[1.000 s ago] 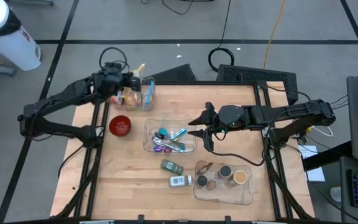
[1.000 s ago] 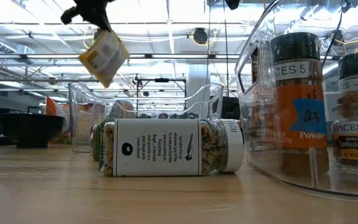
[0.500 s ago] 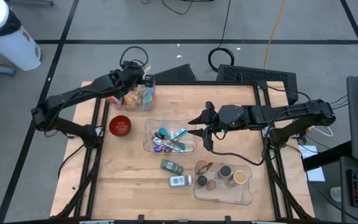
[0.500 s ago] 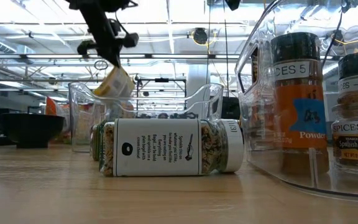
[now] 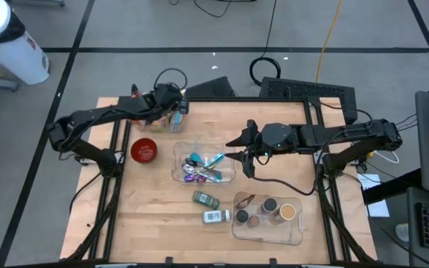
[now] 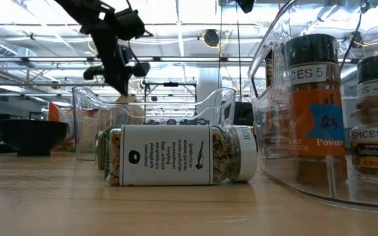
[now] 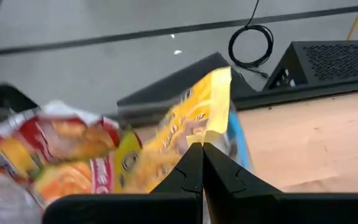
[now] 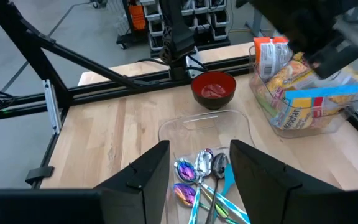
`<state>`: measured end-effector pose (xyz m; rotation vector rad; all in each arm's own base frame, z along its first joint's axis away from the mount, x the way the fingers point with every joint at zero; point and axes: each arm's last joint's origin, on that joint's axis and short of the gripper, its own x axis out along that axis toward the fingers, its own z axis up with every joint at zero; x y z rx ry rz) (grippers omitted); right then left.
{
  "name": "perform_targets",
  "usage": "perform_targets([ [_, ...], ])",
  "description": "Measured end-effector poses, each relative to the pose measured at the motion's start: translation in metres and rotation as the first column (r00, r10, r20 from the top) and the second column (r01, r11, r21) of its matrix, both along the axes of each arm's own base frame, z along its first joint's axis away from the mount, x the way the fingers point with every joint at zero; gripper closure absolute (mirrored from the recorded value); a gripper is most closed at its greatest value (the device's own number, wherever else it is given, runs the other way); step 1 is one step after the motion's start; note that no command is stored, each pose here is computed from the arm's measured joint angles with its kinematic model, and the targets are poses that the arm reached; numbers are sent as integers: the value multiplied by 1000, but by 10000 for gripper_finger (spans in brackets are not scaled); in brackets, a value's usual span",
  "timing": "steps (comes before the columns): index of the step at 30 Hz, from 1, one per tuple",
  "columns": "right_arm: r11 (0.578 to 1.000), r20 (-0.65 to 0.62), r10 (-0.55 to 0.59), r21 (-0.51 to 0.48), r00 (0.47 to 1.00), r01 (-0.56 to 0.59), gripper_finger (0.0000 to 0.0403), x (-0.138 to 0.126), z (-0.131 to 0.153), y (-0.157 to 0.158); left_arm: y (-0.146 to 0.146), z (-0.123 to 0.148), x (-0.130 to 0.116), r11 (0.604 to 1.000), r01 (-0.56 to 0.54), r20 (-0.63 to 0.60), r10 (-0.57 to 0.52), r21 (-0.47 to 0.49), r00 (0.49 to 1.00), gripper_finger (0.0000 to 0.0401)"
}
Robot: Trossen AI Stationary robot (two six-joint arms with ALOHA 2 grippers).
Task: Pick & Place Food Item
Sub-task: Put the yellow noodle pack into the top transparent bin
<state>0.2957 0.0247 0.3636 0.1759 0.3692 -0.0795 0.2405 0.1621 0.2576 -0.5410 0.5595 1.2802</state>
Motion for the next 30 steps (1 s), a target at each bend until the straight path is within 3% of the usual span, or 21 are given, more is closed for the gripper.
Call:
perform_targets([
  [6,1000,-18,-3,-1,1000,3,243,-1,-2,-1,-6,-28,-5,998,-26,43,28,-59,999,401],
  [15,999,-23,-42,4,999,42,243,0,-2,-12,-5,-30,-4,995,22,80,-15,-95,997,381],
  [19,999,-22,-50,18,998,51,243,0,-2,-14,1,-31,-8,987,45,119,-26,-154,993,368],
  [30,999,-22,-49,22,999,50,243,0,-2,-13,10,-25,-15,977,101,199,-62,-190,978,291],
])
